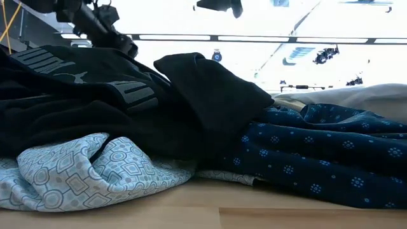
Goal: Pick & Place Cloths
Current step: Put the gray underwear into the transparent bin
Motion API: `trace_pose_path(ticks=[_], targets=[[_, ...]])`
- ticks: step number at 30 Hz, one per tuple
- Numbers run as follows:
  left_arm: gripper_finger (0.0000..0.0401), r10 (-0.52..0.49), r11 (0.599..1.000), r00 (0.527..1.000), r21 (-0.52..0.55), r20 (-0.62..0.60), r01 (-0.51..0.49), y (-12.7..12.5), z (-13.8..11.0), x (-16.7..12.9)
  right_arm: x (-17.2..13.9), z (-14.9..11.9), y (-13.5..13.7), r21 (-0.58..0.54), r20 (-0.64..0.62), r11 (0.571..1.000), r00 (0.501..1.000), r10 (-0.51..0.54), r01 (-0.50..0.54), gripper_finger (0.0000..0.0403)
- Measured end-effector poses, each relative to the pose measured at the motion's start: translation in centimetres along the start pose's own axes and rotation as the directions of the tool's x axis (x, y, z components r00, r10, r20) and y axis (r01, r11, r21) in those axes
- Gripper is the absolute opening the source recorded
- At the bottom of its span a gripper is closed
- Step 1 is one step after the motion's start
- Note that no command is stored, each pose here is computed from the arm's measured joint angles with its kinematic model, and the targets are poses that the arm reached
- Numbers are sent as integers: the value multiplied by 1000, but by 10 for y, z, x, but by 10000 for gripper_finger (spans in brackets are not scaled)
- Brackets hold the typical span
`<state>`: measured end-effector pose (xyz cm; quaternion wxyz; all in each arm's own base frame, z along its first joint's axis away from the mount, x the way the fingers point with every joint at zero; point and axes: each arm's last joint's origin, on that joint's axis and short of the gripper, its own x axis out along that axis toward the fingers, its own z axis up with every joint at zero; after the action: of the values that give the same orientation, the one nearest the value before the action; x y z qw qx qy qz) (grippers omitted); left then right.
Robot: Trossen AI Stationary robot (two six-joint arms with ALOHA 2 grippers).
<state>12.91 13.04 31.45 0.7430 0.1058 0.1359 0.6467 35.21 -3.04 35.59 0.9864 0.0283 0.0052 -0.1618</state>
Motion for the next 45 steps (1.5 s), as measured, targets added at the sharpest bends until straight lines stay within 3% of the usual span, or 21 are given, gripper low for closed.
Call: trace_pose_path(ticks=[7, 13, 21, 29, 34, 38, 45], targets=[[6, -29, 989, 993, -146, -118, 12, 6, -17, 14, 2, -2, 0, 23, -7, 1000, 1000, 0, 1, 330], [6, -100, 990, 951, -128, -293, 64, 5, -8, 31, 4, -7, 1, 20, -25, 1000, 1000, -1, 2, 330], [6, -205, 978, 761, -90, -615, 191, 2, 0, 69, 5, -9, 1, 16, -39, 1000, 999, -2, 2, 330], [12, -242, 958, 585, -97, -774, 269, -13, -22, 97, 5, -9, 1, 15, -42, 1000, 999, -2, 3, 330], [17, -237, 954, 543, -89, -805, 285, -21, -32, 105, 5, -9, 1, 15, -43, 1000, 999, -2, 3, 330], [32, -238, 952, 546, -80, -803, 296, -22, -32, 106, 5, -9, 1, 14, -48, 1000, 999, -3, 3, 330], [121, -219, 955, 557, -58, -801, 292, -21, -31, 106, 4, -10, 1, 13, -54, 1000, 999, -3, 4, 330]])
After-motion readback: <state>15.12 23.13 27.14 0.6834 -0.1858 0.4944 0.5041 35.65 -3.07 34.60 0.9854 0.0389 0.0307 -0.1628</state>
